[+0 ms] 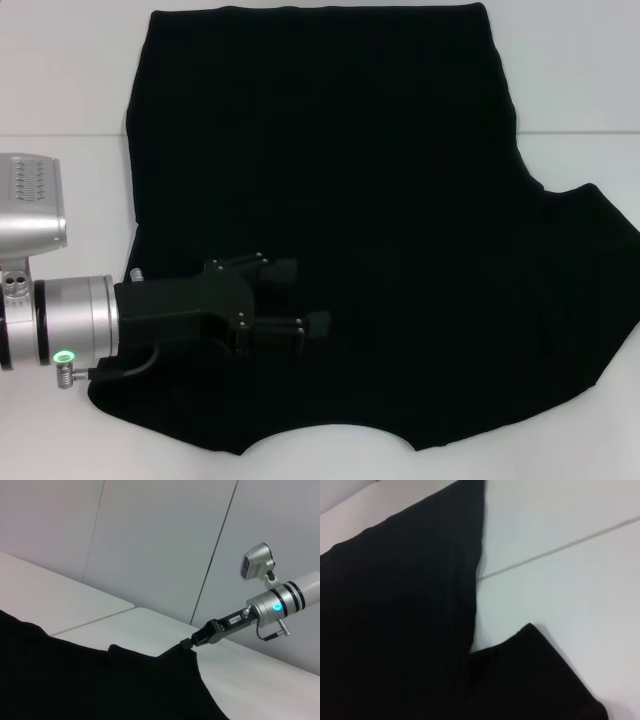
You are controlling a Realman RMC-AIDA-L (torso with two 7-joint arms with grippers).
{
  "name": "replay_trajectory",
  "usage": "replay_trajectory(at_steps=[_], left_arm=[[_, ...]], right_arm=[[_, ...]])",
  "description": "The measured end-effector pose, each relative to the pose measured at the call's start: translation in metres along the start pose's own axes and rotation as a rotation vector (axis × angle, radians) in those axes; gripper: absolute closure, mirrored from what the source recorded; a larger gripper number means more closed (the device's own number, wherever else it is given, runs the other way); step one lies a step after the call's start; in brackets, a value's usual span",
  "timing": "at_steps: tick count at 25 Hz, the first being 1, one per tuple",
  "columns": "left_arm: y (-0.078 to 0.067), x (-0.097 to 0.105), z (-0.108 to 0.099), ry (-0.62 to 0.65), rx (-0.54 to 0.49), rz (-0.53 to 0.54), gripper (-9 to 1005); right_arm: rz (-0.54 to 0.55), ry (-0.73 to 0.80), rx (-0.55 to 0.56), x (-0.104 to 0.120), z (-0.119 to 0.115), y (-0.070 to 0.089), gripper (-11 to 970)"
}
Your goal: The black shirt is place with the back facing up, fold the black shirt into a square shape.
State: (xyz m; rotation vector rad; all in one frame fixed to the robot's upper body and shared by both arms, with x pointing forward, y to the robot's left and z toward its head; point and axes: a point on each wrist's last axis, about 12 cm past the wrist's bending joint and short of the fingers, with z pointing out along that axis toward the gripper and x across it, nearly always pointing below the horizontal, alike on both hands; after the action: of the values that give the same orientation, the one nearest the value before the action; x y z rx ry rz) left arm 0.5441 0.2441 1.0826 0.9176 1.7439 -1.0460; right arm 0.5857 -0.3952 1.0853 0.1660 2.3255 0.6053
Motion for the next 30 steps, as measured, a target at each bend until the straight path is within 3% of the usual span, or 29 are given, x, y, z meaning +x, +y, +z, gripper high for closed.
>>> replay_trajectory(at_steps=[9, 12, 17, 22, 30], left_arm=[[0.001, -0.002, 0.001, 0.0, 0.004, 0.006, 63], [0.001, -0.004, 0.002, 0.0, 0.005, 0.011, 63], [0.003, -0.006, 0.001, 0.001, 0.003, 0.017, 64], [0.006, -0.008, 0.0, -0.007, -0.012, 0.017, 66], [0.007, -0.006, -0.001, -0.005, -0.031, 0.011, 71]], right_arm=[[-0.021, -0.004, -0.036, -0.01, 0.011, 0.017, 943], [-0.048, 0.005, -0.073, -0.016, 0.023, 0.034, 942], [-0.159, 0.083, -0.153, -0.021, 0.05, 0.081, 942], [-0.256, 0.201, -0.206, -0.014, 0.072, 0.119, 941], [-0.277, 0.266, -0.216, -0.012, 0.078, 0.137, 939]])
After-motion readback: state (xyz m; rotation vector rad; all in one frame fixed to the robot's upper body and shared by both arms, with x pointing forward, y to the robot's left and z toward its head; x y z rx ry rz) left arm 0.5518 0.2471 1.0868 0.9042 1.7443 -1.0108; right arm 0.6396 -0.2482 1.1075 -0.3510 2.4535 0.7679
